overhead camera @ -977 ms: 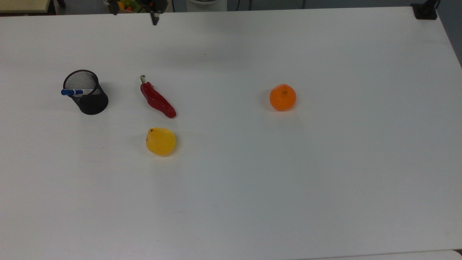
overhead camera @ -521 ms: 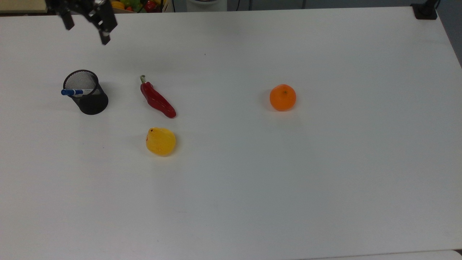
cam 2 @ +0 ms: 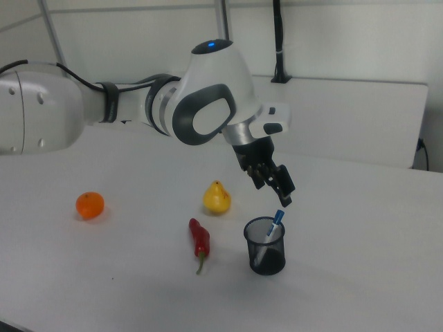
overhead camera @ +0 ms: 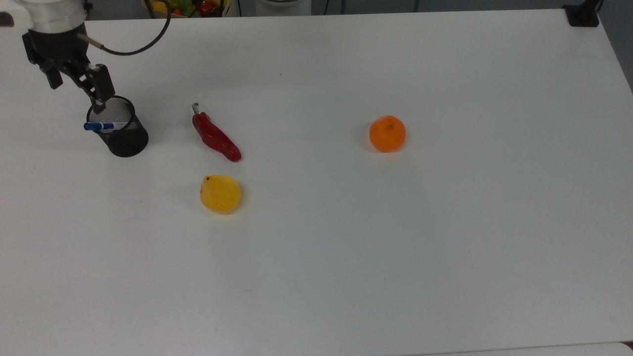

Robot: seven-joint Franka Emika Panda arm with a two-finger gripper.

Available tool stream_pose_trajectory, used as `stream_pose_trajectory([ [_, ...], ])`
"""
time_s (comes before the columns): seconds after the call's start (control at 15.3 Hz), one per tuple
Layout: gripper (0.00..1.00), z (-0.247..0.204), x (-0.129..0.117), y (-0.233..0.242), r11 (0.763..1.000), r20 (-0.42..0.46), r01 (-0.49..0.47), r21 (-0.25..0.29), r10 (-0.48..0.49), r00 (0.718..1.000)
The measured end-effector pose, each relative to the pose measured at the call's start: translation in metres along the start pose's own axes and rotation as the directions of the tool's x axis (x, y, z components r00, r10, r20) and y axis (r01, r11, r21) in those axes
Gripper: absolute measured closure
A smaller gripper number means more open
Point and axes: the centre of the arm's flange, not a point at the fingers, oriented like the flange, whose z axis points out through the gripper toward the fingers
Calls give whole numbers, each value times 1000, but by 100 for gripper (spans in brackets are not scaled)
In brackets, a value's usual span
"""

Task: Take marker pen
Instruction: 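Lower the gripper and close it on the blue-capped marker, then lift the marker up out of the pen cup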

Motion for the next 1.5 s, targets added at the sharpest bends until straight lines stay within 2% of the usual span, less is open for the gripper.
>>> stream_pose_trajectory([
  [0.2, 4, 23, -4, 7, 1000, 38, 0, -16, 1, 999],
  [0.39, 15, 42, -10, 12, 1000, 69, -5, -25, 6, 998],
  [0.52, 25, 44, -7, 12, 1000, 38, -10, -22, 11, 999],
  [0.59, 25, 46, -5, 12, 1000, 12, -20, -15, 20, 1000],
  [0.72, 37, 49, -3, 11, 999, -28, -42, -4, 42, 999],
  [0.85, 39, 53, -2, 10, 998, -47, -61, -3, 61, 997],
  [0.98, 44, 58, -1, 9, 998, -52, -64, -4, 64, 997],
  [1.04, 49, 59, -1, 8, 998, -52, -64, -5, 63, 997],
  [1.11, 59, 60, -1, 8, 998, -51, -64, -5, 64, 997],
  [1.43, 64, 61, -2, 5, 998, -48, -61, -4, 61, 997],
  [1.5, 73, 62, -2, 4, 998, -47, -59, -3, 59, 997],
])
